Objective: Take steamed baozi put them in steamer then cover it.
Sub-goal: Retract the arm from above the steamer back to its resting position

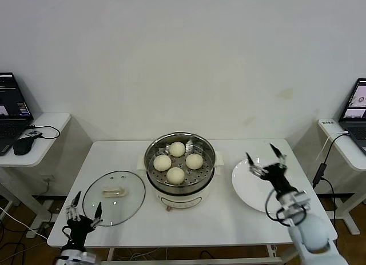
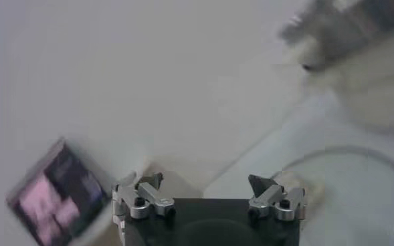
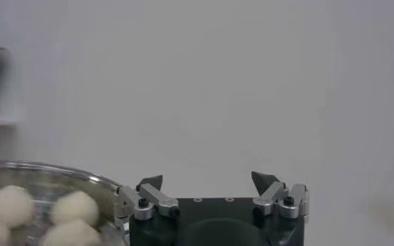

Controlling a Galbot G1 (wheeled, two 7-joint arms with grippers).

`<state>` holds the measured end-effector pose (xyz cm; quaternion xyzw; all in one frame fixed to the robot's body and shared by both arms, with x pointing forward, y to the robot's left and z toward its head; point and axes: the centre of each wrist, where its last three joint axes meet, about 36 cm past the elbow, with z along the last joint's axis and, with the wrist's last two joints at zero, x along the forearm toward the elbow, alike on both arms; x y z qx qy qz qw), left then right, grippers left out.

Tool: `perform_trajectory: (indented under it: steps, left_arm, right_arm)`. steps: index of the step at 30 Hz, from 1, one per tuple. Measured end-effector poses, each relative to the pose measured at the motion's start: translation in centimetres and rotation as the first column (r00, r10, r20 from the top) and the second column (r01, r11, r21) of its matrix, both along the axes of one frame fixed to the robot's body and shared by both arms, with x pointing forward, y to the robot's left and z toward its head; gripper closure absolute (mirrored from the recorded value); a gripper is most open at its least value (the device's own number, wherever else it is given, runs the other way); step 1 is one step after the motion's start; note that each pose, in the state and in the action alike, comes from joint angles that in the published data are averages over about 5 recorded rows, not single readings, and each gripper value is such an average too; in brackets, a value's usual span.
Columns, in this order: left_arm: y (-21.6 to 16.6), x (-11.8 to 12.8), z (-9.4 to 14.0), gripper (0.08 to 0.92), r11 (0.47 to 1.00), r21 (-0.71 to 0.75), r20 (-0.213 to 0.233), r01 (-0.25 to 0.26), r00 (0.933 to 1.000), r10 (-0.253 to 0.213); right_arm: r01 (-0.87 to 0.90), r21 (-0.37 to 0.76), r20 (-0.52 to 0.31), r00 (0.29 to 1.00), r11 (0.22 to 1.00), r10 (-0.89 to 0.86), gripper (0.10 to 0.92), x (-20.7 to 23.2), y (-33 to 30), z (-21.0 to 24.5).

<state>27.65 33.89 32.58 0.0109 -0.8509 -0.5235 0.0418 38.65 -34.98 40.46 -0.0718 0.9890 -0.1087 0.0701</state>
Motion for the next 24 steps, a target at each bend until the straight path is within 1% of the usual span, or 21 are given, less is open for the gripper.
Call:
perform_trajectory:
  steps: [2, 5, 10, 13, 18, 24]
  left_arm:
    - [0.2, 0.0, -0.4, 0.177, 0.995, 0.093, -0.016, 0.033, 0.9994, -0.032]
    - [0.4, 0.3, -0.8, 0.177, 0.973, 0.217, -0.047, 0.082, 0.9962, -0.073]
    - [0.8, 1.2, -1.6, 0.177, 0.924, 0.354, -0.100, 0.143, 0.9883, -0.115]
    - [1.3, 2.1, -2.0, 0.177, 0.899, 0.406, -0.120, 0.165, 0.9847, -0.126]
    - [2.1, 3.7, -2.5, 0.177, 0.867, 0.463, -0.145, 0.184, 0.9807, -0.131]
    - [2.2, 5.6, -3.0, 0.177, 0.846, 0.496, -0.154, 0.196, 0.9786, -0.136]
  right_arm:
    - [0.043, 0.005, 0.001, 0.999, 0.999, -0.043, 0.199, -0.9, -0.9, -0.4]
    - [0.099, 0.011, 0.000, 0.995, 0.995, -0.099, 0.200, -2.2, -2.1, -0.9]
    - [0.169, 0.004, -0.011, 0.986, 0.986, -0.169, 0.200, -3.8, -3.8, -1.5]
    - [0.197, -0.003, -0.016, 0.980, 0.980, -0.197, 0.199, -4.7, -4.6, -1.6]
    - [0.228, -0.009, -0.025, 0.973, 0.974, -0.228, 0.200, -5.9, -5.1, -1.9]
    - [0.247, -0.019, -0.045, 0.968, 0.969, -0.248, 0.199, -7.0, -5.3, -2.4]
